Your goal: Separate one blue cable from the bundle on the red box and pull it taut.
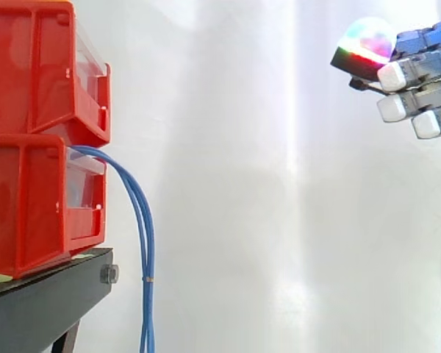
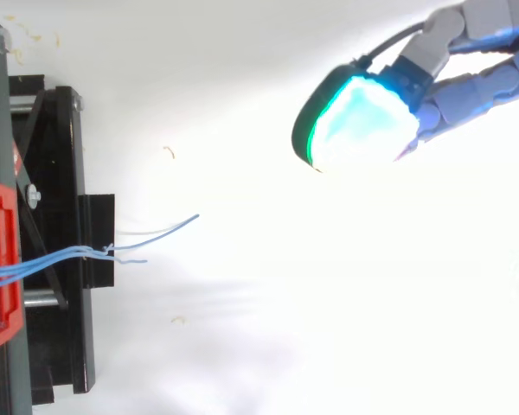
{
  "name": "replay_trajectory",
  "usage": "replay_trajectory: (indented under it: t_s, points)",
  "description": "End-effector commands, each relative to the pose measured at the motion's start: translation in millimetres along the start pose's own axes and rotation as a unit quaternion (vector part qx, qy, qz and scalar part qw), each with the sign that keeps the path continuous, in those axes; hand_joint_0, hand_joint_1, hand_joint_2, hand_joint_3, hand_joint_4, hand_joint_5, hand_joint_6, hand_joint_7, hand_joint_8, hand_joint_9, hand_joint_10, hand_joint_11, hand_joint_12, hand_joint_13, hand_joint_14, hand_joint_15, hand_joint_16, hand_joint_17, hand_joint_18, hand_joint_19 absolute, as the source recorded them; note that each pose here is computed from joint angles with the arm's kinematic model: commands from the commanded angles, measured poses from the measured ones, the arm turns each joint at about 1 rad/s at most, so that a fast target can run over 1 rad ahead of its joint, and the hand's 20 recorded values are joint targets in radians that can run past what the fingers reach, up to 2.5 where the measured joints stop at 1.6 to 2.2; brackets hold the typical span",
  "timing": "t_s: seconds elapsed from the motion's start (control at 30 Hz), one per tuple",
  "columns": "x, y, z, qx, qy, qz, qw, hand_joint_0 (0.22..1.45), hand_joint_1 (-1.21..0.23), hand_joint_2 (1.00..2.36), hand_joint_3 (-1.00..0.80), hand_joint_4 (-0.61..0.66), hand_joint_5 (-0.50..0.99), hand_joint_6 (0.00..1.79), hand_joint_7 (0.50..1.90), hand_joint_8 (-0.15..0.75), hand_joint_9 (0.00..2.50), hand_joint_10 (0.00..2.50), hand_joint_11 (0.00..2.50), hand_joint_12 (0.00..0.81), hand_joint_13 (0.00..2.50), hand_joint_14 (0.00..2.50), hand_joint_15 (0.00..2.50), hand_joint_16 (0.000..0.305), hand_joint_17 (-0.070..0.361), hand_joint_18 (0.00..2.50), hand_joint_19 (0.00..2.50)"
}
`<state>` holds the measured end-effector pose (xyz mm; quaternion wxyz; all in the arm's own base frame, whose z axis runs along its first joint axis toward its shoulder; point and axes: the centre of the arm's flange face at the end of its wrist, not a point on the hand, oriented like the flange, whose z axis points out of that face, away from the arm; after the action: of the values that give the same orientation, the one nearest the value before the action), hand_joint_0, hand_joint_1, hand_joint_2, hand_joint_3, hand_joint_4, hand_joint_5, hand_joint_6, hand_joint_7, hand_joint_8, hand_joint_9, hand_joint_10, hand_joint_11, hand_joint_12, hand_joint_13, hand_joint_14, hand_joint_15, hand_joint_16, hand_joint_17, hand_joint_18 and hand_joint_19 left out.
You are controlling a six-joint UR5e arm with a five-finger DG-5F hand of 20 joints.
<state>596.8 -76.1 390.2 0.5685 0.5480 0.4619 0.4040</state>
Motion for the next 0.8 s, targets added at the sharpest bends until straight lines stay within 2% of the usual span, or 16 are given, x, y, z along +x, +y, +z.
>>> replay_trajectory:
  t_s: [0.0, 0.07, 0.1, 0.13, 0.3, 0.33, 0.43, 0.6, 0.63, 0.67, 0.7, 0.77]
  points:
    - [-0.7, -5.8, 4.0, 0.001, -0.013, -0.006, 0.9999, 0.54, -0.62, 1.00, -0.50, 0.21, -0.19, 0.50, 0.72, 0.282, 0.67, 0.01, 0.20, 0.318, 0.53, 0.01, 0.21, 0.040, 0.089, 0.53, 0.33]
    - [1.5, -18.1, 9.7, 0.007, -0.019, -0.010, 0.9997, 0.54, -0.62, 1.00, -0.50, 0.21, -0.19, 0.50, 0.72, 0.282, 0.68, 0.00, 0.20, 0.317, 0.53, 0.01, 0.21, 0.040, 0.089, 0.53, 0.33]
    - [1.8, -14.8, 8.0, 0.006, -0.017, -0.008, 0.9998, 0.54, -0.62, 1.00, -0.50, 0.21, -0.19, 0.50, 0.72, 0.284, 0.68, 0.00, 0.20, 0.318, 0.53, 0.01, 0.21, 0.040, 0.089, 0.53, 0.33]
    - [1.7, -19.6, 9.8, 0.008, -0.019, -0.011, 0.9997, 0.54, -0.62, 1.00, -0.50, 0.21, -0.19, 0.50, 0.72, 0.282, 0.68, 0.00, 0.20, 0.317, 0.53, 0.01, 0.21, 0.040, 0.089, 0.53, 0.33]
    - [2.9, -18.2, 10.6, 0.005, -0.018, -0.028, 0.9994, 0.54, -0.62, 1.00, -0.50, 0.21, -0.19, 0.50, 0.72, 0.282, 0.68, 0.00, 0.19, 0.319, 0.54, 0.01, 0.22, 0.040, 0.089, 0.53, 0.33]
    - [2.8, -18.3, 10.4, 0.006, -0.018, -0.025, 0.9995, 0.54, -0.62, 1.00, -0.50, 0.21, -0.19, 0.50, 0.72, 0.282, 0.68, 0.00, 0.20, 0.318, 0.54, 0.01, 0.21, 0.040, 0.089, 0.53, 0.33]
    - [2.8, -17.8, 11.4, 0.001, -0.021, -0.047, 0.9987, 0.54, -0.62, 1.00, -0.50, 0.21, -0.19, 0.50, 0.72, 0.282, 0.68, 0.00, 0.19, 0.318, 0.54, 0.01, 0.22, 0.040, 0.089, 0.53, 0.32]
    - [5.2, -15.7, 12.5, -0.005, -0.024, -0.063, 0.9977, 0.54, -0.62, 1.00, -0.50, 0.21, -0.19, 0.50, 0.72, 0.282, 0.68, 0.00, 0.20, 0.318, 0.54, 0.01, 0.21, 0.040, 0.089, 0.54, 0.33]
    - [6.9, -16.1, 12.1, -0.005, -0.024, -0.073, 0.9971, 0.54, -0.62, 1.00, -0.50, 0.21, -0.19, 0.50, 0.72, 0.282, 0.68, 0.00, 0.20, 0.319, 0.54, 0.01, 0.21, 0.040, 0.089, 0.54, 0.33]
    - [7.1, -17.0, 12.4, -0.005, -0.024, -0.074, 0.9970, 0.54, -0.62, 1.00, -0.50, 0.21, -0.19, 0.50, 0.72, 0.282, 0.68, 0.01, 0.19, 0.318, 0.54, 0.01, 0.21, 0.039, 0.089, 0.53, 0.34]
    - [8.7, -24.1, 14.9, 0.001, -0.023, -0.074, 0.9970, 0.54, -0.62, 1.00, -0.50, 0.21, -0.19, 0.50, 0.72, 0.285, 0.68, 0.00, 0.20, 0.318, 0.54, 0.01, 0.21, 0.040, 0.089, 0.54, 0.33]
    - [10.3, -25.6, 15.6, 0.001, -0.021, -0.068, 0.9974, 0.54, -0.62, 1.00, -0.50, 0.21, -0.19, 0.50, 0.72, 0.283, 0.68, 0.00, 0.20, 0.319, 0.54, 0.01, 0.21, 0.040, 0.089, 0.54, 0.33]
